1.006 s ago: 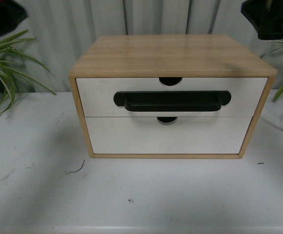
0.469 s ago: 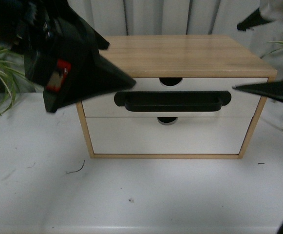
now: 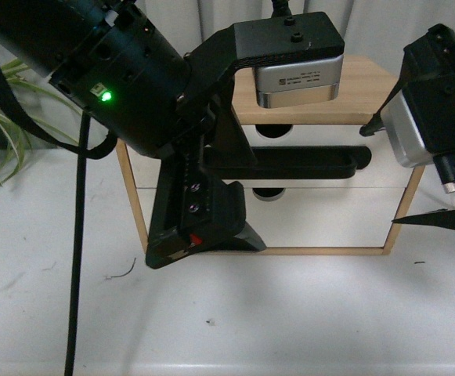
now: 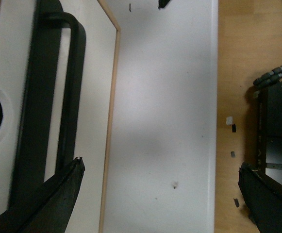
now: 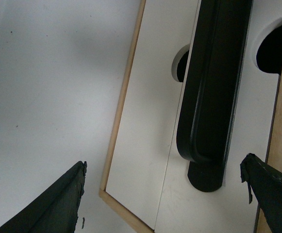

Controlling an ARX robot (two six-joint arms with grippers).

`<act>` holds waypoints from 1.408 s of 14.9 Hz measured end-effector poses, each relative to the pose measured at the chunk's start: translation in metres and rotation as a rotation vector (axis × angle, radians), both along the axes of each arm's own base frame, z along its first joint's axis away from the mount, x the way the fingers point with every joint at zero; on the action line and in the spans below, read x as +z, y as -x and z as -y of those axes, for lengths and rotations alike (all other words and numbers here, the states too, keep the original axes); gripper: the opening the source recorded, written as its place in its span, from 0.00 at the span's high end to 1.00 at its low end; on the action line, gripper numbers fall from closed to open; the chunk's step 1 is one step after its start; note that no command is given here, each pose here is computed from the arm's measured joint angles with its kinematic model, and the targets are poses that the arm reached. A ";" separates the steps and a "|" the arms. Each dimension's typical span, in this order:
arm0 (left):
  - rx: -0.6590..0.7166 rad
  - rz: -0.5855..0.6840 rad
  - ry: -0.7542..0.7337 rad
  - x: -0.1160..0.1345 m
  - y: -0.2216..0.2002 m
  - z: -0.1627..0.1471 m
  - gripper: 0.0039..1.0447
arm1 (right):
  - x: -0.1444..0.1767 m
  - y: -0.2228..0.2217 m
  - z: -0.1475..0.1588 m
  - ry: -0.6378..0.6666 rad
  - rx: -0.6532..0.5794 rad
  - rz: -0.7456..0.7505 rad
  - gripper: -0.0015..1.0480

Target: Pull drawer

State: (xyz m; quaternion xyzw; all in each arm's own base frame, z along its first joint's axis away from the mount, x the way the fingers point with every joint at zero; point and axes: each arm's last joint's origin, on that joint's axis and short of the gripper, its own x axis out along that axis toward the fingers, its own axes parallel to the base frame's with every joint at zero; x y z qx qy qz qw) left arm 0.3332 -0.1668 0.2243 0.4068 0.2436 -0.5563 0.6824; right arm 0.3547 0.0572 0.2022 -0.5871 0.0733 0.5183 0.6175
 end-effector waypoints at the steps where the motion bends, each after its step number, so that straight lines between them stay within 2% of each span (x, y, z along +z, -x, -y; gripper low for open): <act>1: 0.008 0.011 0.013 0.000 -0.006 0.004 0.06 | -0.002 -0.002 -0.005 0.003 0.012 -0.002 0.06; 10: 0.111 0.041 0.045 -0.008 -0.019 0.015 0.06 | -0.018 -0.019 -0.032 0.009 0.078 0.016 0.06; 16: 0.150 0.044 0.029 -0.038 -0.024 0.022 0.06 | -0.043 -0.024 -0.037 0.044 0.078 -0.021 0.06; 18: 0.122 -0.007 0.030 -0.051 -0.046 0.022 0.07 | -0.048 -0.026 -0.038 0.052 0.081 -0.019 0.06; 21: 0.121 -0.002 0.035 -0.053 -0.046 0.025 0.07 | -0.051 -0.028 -0.038 0.061 0.088 -0.011 0.06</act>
